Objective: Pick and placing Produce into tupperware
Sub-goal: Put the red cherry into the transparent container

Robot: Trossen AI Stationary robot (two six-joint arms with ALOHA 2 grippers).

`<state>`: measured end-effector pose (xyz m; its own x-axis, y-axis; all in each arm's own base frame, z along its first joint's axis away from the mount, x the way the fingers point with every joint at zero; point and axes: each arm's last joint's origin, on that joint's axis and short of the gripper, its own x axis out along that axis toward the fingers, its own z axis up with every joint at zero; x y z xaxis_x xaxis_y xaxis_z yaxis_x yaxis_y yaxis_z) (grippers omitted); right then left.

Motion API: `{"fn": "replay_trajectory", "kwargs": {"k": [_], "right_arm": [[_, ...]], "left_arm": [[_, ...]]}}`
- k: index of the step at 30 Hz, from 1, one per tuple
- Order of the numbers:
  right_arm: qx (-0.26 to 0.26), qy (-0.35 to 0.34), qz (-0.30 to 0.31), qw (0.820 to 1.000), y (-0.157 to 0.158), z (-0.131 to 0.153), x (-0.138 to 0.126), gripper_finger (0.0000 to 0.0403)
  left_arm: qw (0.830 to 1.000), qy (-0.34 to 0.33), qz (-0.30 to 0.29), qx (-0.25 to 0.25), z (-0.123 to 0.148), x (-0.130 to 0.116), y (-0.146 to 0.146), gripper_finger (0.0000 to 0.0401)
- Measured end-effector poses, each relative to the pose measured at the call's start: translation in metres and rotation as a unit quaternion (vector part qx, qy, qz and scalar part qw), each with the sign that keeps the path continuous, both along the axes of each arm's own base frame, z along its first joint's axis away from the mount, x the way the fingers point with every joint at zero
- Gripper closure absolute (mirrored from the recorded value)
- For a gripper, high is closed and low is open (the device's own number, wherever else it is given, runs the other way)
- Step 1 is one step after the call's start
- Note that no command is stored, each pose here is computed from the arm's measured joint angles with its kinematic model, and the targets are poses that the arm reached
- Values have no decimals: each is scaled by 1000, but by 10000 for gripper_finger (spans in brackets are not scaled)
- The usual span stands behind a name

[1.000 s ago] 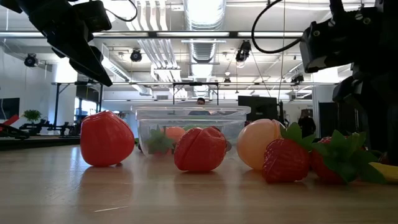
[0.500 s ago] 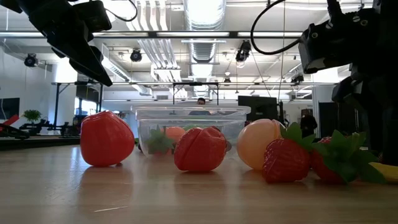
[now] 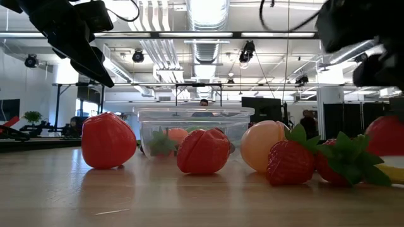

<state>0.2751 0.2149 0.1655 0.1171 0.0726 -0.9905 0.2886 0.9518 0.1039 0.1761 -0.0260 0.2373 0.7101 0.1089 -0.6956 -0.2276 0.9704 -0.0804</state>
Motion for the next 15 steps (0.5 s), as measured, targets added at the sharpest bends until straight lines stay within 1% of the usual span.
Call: {"fn": "replay_trajectory", "kwargs": {"k": [4, 6, 9, 15], "right_arm": [[6, -13, 0, 1000, 5, 12, 3, 326], [0, -21, -4, 1000, 4, 13, 5, 326], [-12, -24, -13, 1000, -1, 10, 7, 328], [-30, -8, -40, 999, -15, -1, 7, 326]], "left_arm": [[1000, 1, -6, 6, 0, 0, 0, 76], [1000, 1, -9, 9, 0, 0, 0, 76], [1000, 1, -9, 10, 0, 0, 0, 76], [1000, 0, -9, 11, 0, 0, 0, 76]]}}
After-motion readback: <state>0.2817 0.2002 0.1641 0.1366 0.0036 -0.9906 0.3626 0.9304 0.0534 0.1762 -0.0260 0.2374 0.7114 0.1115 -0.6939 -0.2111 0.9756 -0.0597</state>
